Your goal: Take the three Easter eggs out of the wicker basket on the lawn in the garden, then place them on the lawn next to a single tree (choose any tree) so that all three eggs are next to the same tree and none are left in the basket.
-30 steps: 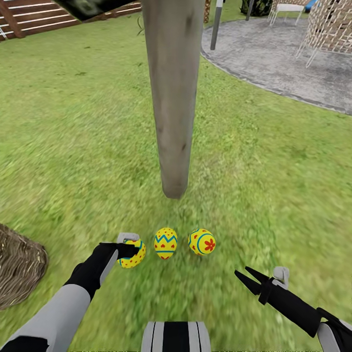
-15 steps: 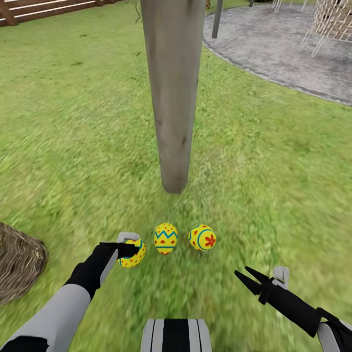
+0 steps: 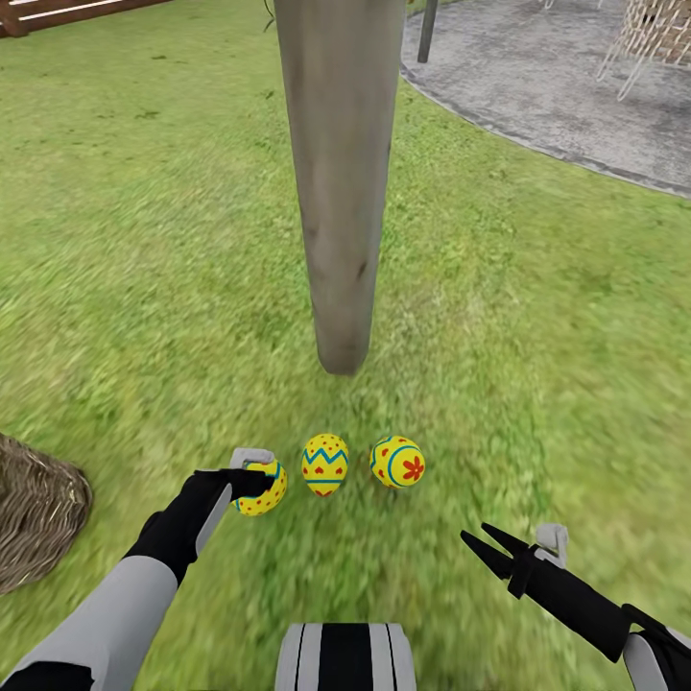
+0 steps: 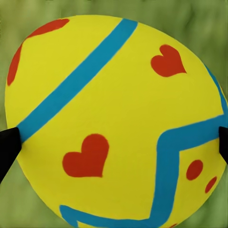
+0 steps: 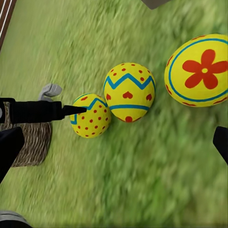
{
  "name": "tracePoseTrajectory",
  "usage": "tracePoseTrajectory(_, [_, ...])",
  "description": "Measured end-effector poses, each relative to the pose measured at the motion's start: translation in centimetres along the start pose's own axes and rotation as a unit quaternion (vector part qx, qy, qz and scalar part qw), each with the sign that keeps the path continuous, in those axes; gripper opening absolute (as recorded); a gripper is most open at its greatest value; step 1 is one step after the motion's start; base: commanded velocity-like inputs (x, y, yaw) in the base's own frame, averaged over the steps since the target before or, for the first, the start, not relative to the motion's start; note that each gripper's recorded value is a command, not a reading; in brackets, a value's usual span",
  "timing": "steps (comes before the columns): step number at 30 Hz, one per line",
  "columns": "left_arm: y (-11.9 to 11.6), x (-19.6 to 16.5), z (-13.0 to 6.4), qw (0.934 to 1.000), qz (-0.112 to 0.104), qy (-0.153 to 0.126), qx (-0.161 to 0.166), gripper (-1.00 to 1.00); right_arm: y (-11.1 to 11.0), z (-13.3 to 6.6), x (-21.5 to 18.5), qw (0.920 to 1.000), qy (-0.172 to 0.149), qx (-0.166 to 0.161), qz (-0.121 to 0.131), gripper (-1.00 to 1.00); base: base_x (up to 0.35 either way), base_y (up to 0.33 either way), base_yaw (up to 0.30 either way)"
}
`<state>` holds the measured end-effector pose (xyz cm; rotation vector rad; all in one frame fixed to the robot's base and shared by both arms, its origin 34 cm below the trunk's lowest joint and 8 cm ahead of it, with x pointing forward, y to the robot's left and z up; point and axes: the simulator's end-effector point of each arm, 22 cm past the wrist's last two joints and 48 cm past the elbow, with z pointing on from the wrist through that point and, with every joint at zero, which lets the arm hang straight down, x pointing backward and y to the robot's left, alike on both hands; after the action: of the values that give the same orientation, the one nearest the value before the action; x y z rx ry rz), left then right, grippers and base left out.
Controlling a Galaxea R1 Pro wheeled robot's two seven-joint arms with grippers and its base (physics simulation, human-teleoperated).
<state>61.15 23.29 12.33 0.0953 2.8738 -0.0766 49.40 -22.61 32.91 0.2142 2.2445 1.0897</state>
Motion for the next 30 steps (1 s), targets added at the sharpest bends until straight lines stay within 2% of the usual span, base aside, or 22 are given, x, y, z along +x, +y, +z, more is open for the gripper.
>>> tracePoseTrajectory(10, [0.0,0.0,0.0,1.0,0.001,-0.002,0.0,1.0,0.0,0.0,0.0,1.0,0.0,0.0,0.0,1.0,0.0,0.0,0.0])
tracePoseTrajectory(15, [0.1,0.9,-0.2,0.9999,-0.002,0.011,0.0,1.0,0.6,-0.2,-0.7,0.9999,-0.007,-0.004,-0.007,1.0,0.0,0.0,0.0])
tracePoseTrajectory(30, [0.1,-1.9,-2.9,0.9998,0.001,-0.018,-0.004,1.0,2.6,-0.9,-2.6,0.9992,-0.026,-0.017,-0.027,1.0,0.0,0.0,0.0])
